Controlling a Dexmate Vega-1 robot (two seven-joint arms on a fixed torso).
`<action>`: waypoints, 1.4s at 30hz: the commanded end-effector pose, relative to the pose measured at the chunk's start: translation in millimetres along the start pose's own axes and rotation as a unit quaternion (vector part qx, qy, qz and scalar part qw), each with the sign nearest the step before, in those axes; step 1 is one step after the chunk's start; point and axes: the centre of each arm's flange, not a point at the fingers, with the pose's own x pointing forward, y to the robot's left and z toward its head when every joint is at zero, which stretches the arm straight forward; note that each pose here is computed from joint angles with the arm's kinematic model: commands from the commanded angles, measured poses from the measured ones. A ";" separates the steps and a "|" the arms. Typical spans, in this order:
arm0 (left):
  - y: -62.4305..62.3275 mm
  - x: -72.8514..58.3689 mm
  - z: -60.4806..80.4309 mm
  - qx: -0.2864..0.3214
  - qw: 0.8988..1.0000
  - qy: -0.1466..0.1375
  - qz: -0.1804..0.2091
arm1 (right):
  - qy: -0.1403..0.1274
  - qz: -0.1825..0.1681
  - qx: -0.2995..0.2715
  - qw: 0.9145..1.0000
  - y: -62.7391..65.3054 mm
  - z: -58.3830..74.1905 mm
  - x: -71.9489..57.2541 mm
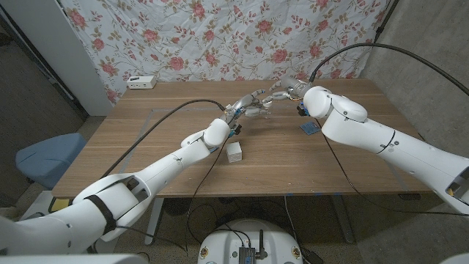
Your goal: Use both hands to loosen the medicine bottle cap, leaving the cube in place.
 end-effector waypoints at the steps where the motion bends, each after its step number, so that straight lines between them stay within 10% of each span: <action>1: -2.9 -2.1 1.9 -0.002 1.000 -0.003 -0.002 | 0.008 0.008 -0.019 1.000 2.1 7.3 2.8; 42: -4.3 -3.8 4.5 0.001 1.000 -0.006 -0.007 | 0.040 0.033 -0.050 0.997 5.7 5.9 10.6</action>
